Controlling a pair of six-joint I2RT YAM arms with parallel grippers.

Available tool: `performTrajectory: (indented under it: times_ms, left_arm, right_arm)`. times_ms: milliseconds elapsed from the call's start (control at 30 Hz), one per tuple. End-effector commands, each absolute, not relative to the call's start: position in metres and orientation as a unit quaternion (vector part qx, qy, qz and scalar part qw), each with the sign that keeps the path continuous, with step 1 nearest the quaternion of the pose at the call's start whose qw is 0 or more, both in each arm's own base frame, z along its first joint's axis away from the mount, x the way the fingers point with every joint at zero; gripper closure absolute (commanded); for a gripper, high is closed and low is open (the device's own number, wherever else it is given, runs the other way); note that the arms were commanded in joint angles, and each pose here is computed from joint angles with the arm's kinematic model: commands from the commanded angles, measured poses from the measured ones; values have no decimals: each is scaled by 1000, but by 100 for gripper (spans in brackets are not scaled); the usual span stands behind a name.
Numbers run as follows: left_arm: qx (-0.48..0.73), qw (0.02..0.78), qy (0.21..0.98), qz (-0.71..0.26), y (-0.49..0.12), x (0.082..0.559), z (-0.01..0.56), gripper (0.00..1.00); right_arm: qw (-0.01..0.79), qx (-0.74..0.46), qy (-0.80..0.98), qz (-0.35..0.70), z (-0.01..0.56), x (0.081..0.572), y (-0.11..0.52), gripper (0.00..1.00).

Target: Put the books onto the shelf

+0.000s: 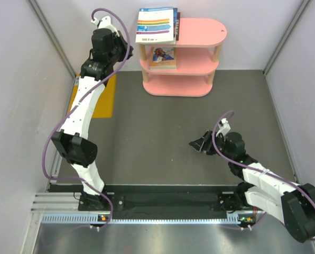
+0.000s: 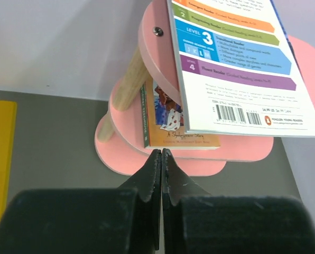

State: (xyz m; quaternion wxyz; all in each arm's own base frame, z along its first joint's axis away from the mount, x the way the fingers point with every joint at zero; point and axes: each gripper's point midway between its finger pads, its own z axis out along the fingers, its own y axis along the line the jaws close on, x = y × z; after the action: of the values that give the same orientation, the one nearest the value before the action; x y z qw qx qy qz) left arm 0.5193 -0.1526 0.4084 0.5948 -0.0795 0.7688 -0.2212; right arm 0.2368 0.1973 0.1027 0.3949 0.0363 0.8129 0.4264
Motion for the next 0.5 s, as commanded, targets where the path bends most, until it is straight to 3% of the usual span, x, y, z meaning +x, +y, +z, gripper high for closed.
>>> performTrajectory:
  times_ms: [0, 467]
  left_arm:
    - [-66, 627, 732, -257, -159, 509, 455, 100]
    - [-62, 623, 727, -281, -174, 525, 457, 100]
  right_arm:
    - [416, 19, 793, 444, 120, 239, 204, 30]
    - [416, 20, 793, 444, 120, 239, 204, 31]
